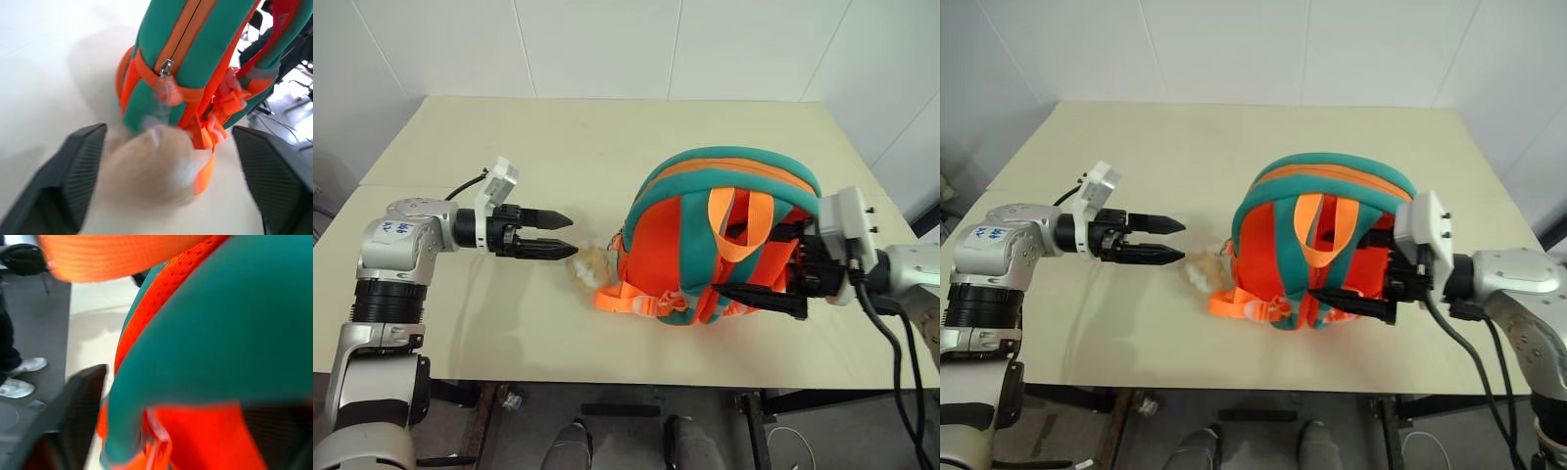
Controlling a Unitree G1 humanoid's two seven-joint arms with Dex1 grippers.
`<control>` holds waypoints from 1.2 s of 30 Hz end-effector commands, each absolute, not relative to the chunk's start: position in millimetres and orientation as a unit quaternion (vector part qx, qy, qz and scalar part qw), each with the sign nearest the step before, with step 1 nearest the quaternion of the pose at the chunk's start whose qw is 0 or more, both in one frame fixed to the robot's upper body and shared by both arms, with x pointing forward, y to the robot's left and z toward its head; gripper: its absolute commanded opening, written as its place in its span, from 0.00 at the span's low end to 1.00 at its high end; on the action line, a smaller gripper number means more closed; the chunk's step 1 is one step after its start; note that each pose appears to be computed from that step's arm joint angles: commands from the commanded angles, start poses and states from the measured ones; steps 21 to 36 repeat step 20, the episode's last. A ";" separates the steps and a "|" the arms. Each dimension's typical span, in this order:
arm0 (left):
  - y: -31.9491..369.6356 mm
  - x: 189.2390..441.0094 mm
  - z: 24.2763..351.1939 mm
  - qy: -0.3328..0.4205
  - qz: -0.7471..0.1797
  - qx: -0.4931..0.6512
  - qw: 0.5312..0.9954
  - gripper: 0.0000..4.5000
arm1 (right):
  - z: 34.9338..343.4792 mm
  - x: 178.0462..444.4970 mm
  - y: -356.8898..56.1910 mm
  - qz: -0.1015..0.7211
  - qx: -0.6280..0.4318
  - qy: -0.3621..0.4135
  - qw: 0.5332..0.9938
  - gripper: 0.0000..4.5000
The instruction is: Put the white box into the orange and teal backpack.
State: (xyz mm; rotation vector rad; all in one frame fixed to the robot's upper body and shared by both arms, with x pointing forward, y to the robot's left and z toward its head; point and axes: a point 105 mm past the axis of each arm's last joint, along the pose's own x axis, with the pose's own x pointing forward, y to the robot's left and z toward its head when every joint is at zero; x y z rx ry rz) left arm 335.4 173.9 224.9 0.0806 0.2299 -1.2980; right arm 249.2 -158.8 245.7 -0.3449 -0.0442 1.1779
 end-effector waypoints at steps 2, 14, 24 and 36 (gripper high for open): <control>186.7 336.3 243.7 0.035 -0.580 0.062 0.812 0.99 | 250.9 242.7 -187.8 0.521 -0.208 -0.015 0.828 1.00; 203.6 336.1 264.4 -0.101 -0.609 0.028 0.786 0.99 | 259.6 243.4 -293.2 0.370 -0.272 0.022 0.888 1.00; 201.9 333.9 267.0 -0.122 -0.627 0.016 0.770 0.99 | 256.0 241.3 -300.8 0.352 -0.249 0.001 0.902 1.00; 201.9 333.9 267.0 -0.122 -0.627 0.016 0.770 0.99 | 256.0 241.3 -300.8 0.352 -0.249 0.001 0.902 1.00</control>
